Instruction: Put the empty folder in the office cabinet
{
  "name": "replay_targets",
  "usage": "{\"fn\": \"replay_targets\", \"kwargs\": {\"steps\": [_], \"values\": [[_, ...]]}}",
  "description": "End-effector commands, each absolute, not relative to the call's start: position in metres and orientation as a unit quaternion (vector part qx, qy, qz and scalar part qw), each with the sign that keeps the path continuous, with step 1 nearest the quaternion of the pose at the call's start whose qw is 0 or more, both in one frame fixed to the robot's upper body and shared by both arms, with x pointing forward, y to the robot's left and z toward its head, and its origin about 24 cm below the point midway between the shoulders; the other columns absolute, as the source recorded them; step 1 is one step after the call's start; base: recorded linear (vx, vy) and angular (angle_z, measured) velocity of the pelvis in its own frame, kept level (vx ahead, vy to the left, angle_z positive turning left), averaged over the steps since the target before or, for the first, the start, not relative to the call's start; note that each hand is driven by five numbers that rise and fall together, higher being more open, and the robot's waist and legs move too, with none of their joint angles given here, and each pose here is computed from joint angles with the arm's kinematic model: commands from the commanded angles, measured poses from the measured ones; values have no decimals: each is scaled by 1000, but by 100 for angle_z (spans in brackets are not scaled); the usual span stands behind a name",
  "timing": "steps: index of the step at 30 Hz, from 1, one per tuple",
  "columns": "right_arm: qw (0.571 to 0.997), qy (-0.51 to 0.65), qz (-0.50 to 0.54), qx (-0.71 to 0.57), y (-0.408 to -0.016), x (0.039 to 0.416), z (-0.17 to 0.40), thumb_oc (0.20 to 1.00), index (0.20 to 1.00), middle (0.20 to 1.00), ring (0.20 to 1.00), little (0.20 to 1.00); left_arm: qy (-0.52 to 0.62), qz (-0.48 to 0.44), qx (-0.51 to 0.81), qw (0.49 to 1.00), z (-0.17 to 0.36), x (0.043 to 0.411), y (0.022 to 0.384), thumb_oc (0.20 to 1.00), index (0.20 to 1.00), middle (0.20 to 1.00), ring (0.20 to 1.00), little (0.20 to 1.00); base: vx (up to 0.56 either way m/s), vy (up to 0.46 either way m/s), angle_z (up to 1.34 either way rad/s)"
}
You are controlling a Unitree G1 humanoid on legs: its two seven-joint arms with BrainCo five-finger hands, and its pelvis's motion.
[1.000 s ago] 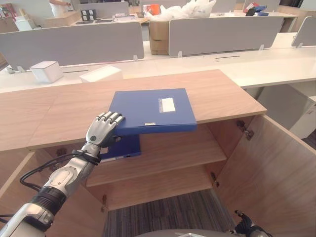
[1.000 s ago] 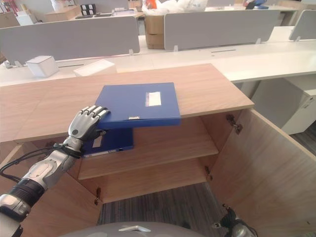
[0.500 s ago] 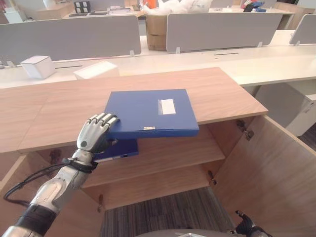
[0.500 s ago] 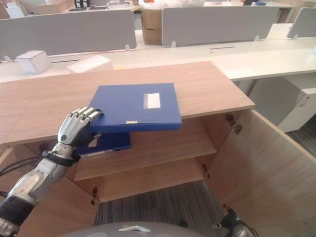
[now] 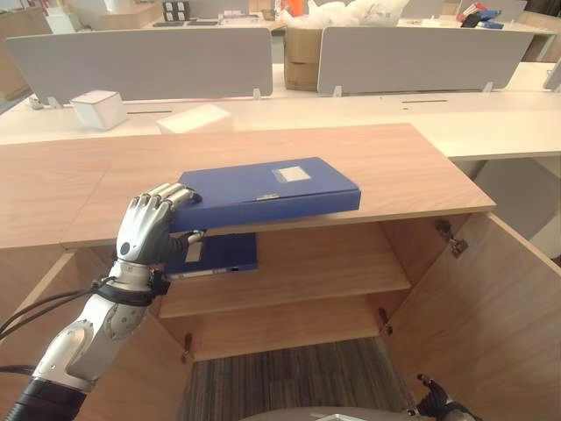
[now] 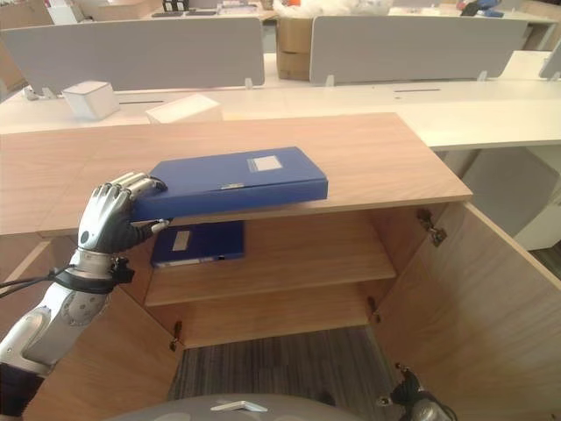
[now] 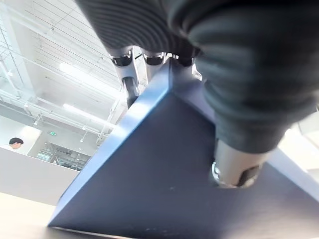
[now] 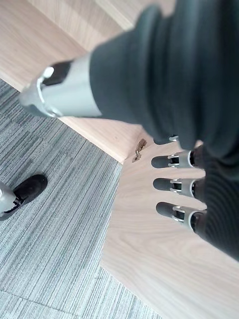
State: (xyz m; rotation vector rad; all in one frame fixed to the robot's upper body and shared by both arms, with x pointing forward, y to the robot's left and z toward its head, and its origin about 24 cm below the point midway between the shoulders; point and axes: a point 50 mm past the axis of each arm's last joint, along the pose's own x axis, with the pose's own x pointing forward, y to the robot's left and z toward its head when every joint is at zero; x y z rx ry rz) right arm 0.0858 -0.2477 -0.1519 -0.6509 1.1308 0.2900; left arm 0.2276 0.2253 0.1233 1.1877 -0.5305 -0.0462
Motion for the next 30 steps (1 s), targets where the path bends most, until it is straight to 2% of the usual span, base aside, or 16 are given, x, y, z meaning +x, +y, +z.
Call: {"fn": "replay_targets", "kwargs": {"steps": [1, 11, 15, 16, 17, 18, 21, 22, 24, 28, 30], "values": [[797, 500, 137, -310, -245, 108, -148, 1000, 1000, 1000, 1000, 1000, -297, 7, 509, 808, 154, 229, 228, 200, 200, 200, 200, 200, 0, 0, 0], [805, 485, 136, -312, -245, 115, -144, 1000, 1000, 1000, 1000, 1000, -347, 42, 392, 851, 179, 225, 228, 200, 200, 200, 200, 200, 0, 0, 0], [838, 428, 126, -313, -245, 139, -129, 1000, 1000, 1000, 1000, 1000, -371, 32, 324, 870, 189, 225, 224, 200, 200, 200, 200, 200, 0, 0, 0], [865, 375, 117, -313, -221, 185, -117, 1000, 1000, 1000, 1000, 1000, -380, 8, 278, 882, 191, 229, 216, 200, 200, 200, 200, 200, 0, 0, 0], [865, 375, 117, -313, -221, 185, -117, 1000, 1000, 1000, 1000, 1000, -380, 8, 278, 882, 191, 229, 216, 200, 200, 200, 200, 200, -43, 24, 0], [885, 337, 135, -292, -207, 189, -110, 1000, 1000, 1000, 1000, 1000, -382, 18, 262, 886, 192, 228, 219, 200, 200, 200, 200, 200, -47, 21, -2], [915, 280, 141, -255, -207, 184, -91, 1000, 1000, 1000, 1000, 1000, -384, 28, 211, 899, 191, 220, 226, 200, 200, 200, 200, 200, 20, 47, 1], [940, 218, 136, -226, -205, 198, -67, 1000, 1000, 1000, 1000, 1000, -386, 25, 186, 903, 191, 219, 226, 200, 200, 200, 200, 200, -15, 52, 2], [961, 150, 132, -190, -203, 212, -38, 1000, 1000, 1000, 1000, 1000, -390, 19, 155, 907, 193, 218, 226, 200, 200, 200, 200, 200, -9, 21, 0], [973, 79, 135, -171, -202, 224, -6, 1000, 1000, 1000, 1000, 1000, -392, 14, 133, 910, 193, 218, 226, 200, 200, 200, 200, 200, 0, 0, 0], [979, -4, 137, -153, -195, 239, 31, 1000, 1000, 1000, 1000, 1000, -394, 8, 98, 914, 193, 218, 224, 200, 200, 200, 200, 200, -3, 15, 0]]}}
